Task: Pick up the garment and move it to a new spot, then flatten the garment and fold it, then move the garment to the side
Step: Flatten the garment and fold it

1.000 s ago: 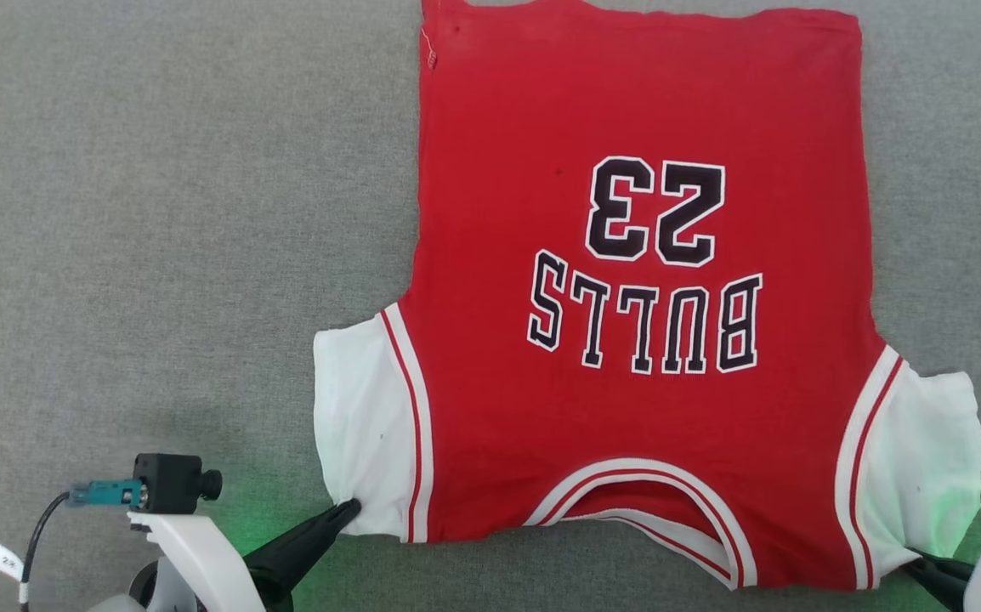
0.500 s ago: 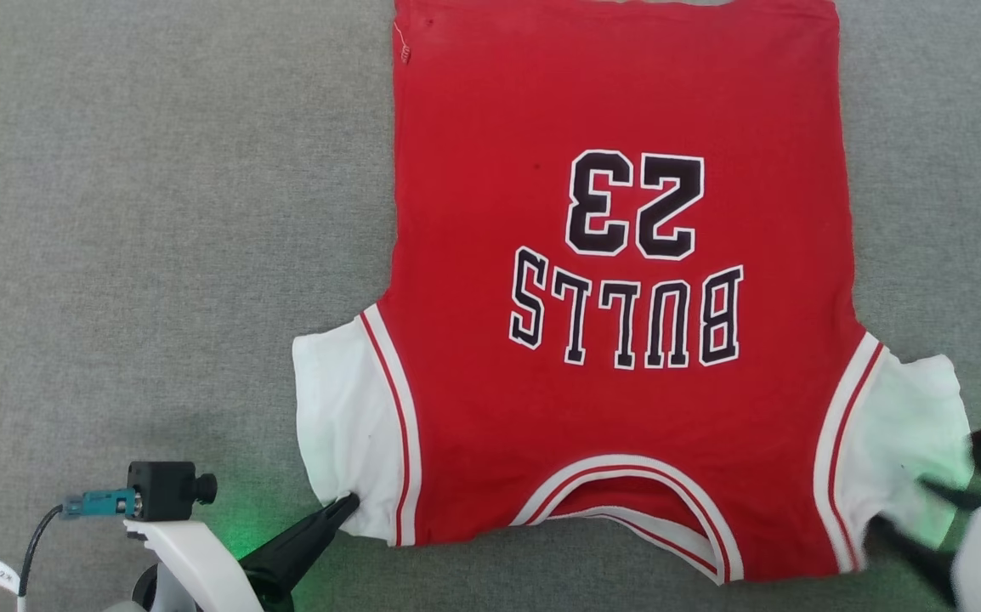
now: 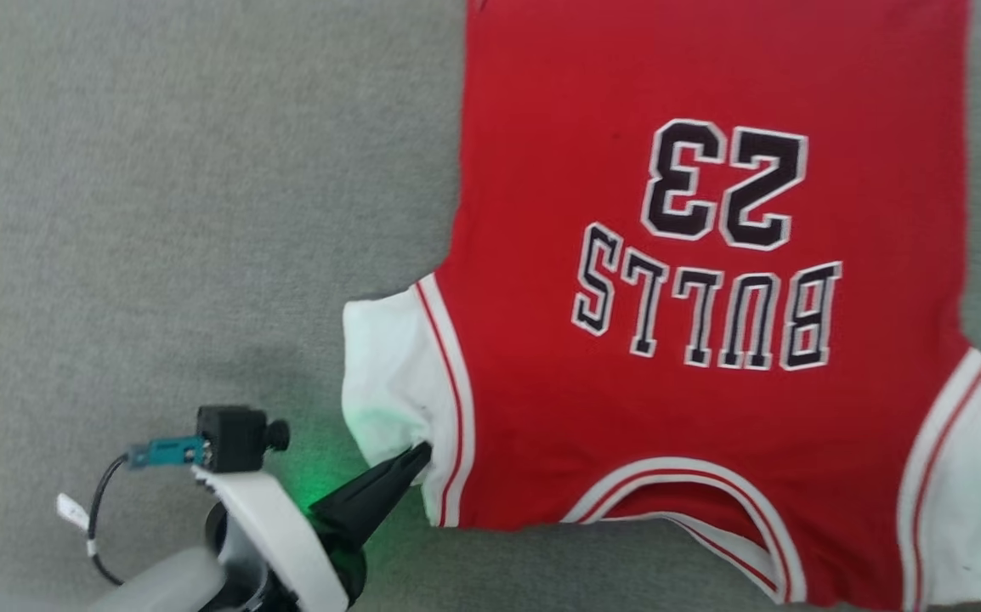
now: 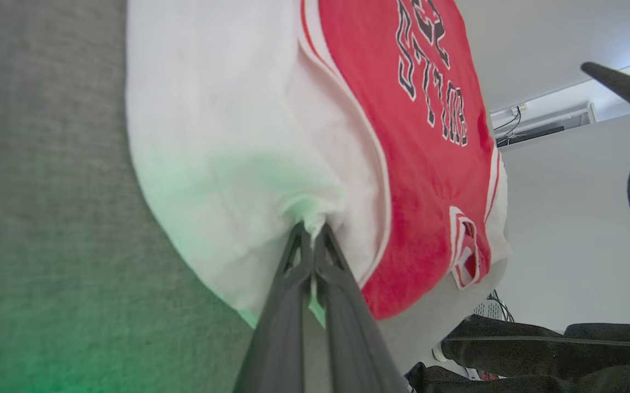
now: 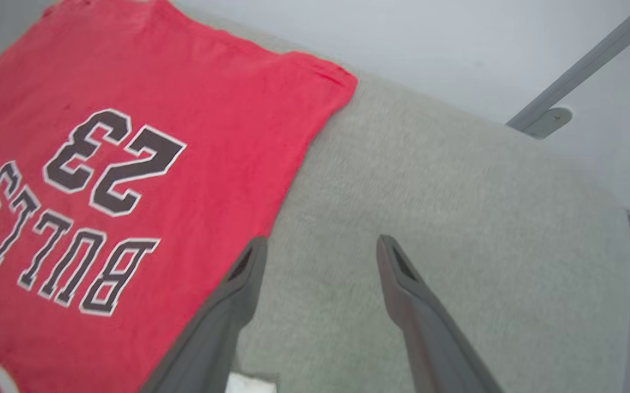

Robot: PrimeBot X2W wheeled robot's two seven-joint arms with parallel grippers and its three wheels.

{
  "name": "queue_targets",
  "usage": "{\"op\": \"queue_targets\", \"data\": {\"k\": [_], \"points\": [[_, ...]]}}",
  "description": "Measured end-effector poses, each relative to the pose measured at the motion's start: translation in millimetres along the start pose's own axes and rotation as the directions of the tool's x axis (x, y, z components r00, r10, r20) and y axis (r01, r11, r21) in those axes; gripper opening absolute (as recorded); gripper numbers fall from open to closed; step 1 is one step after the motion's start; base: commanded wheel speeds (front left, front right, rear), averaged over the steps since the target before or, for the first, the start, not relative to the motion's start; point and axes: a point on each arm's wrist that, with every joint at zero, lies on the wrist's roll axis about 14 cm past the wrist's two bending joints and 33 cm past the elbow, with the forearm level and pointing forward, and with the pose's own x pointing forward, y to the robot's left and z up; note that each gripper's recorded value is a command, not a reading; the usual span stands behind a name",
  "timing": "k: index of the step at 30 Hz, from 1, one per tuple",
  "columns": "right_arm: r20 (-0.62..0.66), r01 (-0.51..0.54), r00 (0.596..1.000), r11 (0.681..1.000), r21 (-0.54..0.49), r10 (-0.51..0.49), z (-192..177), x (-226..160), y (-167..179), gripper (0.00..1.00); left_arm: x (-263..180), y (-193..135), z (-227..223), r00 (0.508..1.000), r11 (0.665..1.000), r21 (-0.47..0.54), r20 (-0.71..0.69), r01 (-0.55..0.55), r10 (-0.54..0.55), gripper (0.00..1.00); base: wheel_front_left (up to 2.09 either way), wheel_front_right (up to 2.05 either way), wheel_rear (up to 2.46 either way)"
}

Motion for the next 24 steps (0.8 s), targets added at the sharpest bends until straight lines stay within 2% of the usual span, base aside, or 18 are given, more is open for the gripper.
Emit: {"op": "queue_targets", "data": {"k": [5, 11, 13, 18, 24], "points": [[-0.001, 0.026, 1.0, 1.0, -0.007, -0.026, 39, 62, -13, 1.0, 12, 2, 4, 1.0, 1.0, -0.003, 0.007, 0.006, -0.006, 0.0, 0.0, 0.0, 0.0], [-0.136, 0.08, 0.988, 0.997, 0.007, -0.079, 51, 142, -25, 1.0, 26, 9, 9, 1.0, 1.0, 0.001, 0.012, 0.005, -0.005, 0.0, 0.0, 0.0, 0.0], [-0.183, 0.108, 0.978, 0.992, 0.058, -0.096, 53, 175, -32, 1.0, 29, 13, 11, 1.0, 1.0, -0.005, 0.02, 0.001, -0.001, 0.0, 0.0, 0.0, 0.0], [-0.339, 0.096, 0.939, 0.992, 0.087, -0.061, 25, 220, -19, 1.0, 31, 18, 11, 0.999, 1.0, -0.021, 0.032, -0.012, 0.013, 0.0, 0.0, 0.0, 0.0], [-0.438, 0.11, 0.898, 0.985, 0.136, -0.039, 8, 239, -19, 1.0, 34, 24, 9, 0.999, 0.999, -0.04, 0.029, -0.021, 0.022, 0.0, 0.0, 0.0, 0.0]]}}
